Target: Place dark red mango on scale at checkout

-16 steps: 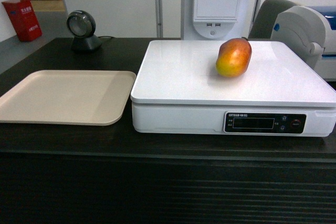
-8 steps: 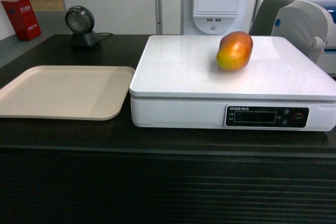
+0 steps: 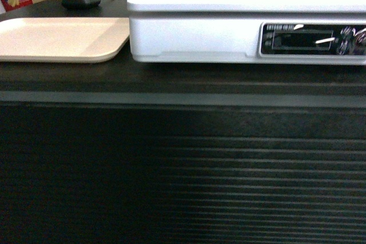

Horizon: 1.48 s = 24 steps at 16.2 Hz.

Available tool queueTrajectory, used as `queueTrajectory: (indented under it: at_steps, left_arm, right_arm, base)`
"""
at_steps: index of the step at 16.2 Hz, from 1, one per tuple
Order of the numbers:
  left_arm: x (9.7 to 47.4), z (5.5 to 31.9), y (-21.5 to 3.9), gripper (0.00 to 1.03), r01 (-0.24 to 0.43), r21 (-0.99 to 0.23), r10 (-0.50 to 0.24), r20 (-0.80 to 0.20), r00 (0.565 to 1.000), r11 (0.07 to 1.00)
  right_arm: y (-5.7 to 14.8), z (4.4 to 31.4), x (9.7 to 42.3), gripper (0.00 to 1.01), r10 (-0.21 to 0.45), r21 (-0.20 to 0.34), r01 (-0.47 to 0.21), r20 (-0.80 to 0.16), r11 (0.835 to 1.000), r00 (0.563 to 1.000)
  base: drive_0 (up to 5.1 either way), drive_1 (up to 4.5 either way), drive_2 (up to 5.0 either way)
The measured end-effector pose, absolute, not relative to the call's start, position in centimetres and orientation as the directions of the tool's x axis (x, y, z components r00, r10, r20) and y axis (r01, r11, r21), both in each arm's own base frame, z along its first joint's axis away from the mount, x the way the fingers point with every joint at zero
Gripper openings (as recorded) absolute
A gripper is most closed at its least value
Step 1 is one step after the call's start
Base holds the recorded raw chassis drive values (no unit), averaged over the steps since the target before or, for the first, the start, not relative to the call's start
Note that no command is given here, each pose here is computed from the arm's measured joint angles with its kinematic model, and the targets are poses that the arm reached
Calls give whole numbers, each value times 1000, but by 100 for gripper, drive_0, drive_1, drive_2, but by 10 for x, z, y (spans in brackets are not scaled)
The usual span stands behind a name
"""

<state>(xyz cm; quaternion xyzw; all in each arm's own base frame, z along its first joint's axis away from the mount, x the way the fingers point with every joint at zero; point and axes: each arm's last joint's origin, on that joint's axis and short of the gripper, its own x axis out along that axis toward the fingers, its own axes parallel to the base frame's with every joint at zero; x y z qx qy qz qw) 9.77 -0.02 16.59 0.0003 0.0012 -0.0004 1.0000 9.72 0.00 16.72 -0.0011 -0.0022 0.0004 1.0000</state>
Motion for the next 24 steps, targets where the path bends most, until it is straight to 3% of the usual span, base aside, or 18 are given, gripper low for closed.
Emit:
queueTrajectory:
  at_steps: [24]
  left_arm:
    - [98,166,0,98,2,1,-2,-6,1000,1000]
  right_arm:
    - [0,167,97,98,0,-1,0,3,1000,1000]
  base:
    - [0,0,0]
